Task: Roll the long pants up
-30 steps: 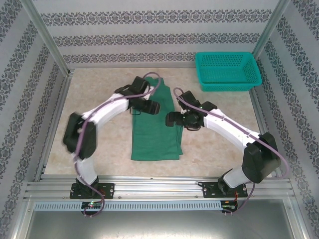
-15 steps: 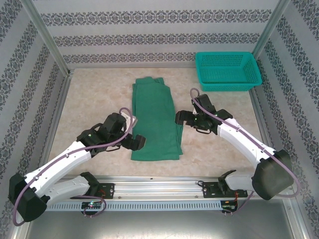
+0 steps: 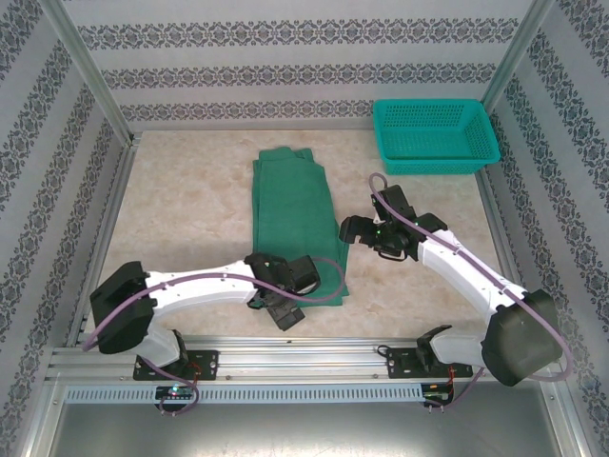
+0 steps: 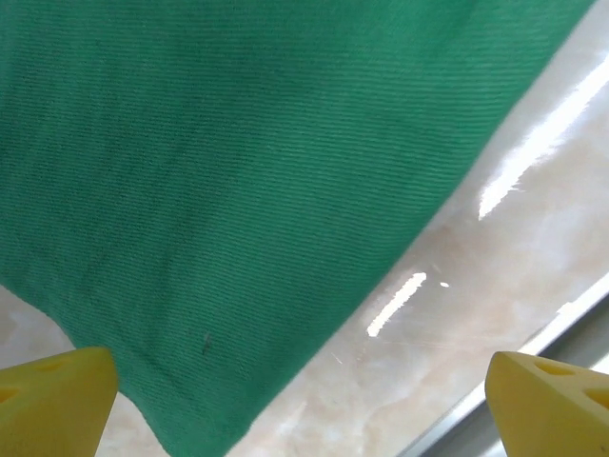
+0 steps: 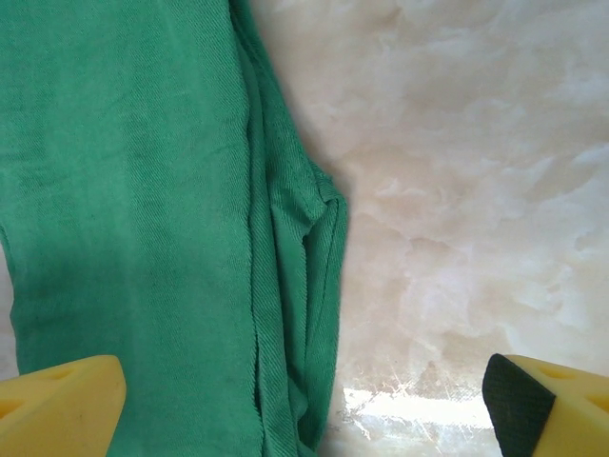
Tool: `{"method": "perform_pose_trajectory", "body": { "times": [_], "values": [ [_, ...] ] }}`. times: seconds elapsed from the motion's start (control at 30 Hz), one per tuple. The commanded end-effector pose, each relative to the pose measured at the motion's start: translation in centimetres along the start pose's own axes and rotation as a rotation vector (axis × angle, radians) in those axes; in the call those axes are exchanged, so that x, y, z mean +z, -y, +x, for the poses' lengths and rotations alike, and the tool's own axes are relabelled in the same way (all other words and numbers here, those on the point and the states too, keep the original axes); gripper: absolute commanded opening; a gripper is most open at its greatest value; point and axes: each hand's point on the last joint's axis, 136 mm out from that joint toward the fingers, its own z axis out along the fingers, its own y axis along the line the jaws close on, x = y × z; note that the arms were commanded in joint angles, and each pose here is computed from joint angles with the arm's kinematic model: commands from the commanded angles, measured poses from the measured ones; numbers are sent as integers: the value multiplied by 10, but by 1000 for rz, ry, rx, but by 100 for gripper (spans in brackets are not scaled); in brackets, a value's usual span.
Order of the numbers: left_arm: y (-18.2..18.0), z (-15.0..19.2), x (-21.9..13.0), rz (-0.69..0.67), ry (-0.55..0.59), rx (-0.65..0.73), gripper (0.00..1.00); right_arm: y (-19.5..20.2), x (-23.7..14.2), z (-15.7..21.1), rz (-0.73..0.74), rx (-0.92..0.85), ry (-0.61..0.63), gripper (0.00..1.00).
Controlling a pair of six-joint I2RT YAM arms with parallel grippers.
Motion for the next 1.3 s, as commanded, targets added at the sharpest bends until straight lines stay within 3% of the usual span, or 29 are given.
{"method": "perform_pose_trajectory", "body": {
  "times": [0.0,0.23,0.3,0.47,0.6,0.73,0.87,0.9,0.97,1.03,1.27],
  "values": [
    [-13,1,7,-107,-55,86,100,1,-3,1,-15,15,0,98],
    [-21,-5,40,-177,-109,111,95,1,-4,-2,-31,21,5,98],
    [-22,-3,43,-177,-120,110,85,3,-2,1,-24,23,-2,98],
    [-18,-11,36,-124,-105,116,41,9,2,4,-6,34,-6,98],
    [-7,-29,13,-42,-52,117,33,15,1,3,18,44,2,98],
    [13,-38,-15,101,-77,134,35,24,-6,1,37,64,12,98],
    [18,-46,-27,135,-120,141,35,33,-17,0,42,71,39,98],
    [18,-47,-28,134,-124,144,38,34,-18,1,38,71,41,98],
    [10,-45,-24,90,-126,143,55,38,-18,4,41,76,36,98],
    [4,-38,-17,53,-122,136,87,39,-17,7,36,79,24,98],
    [1,-19,15,30,-150,117,86,38,-9,7,28,88,10,98]
  ]
}}
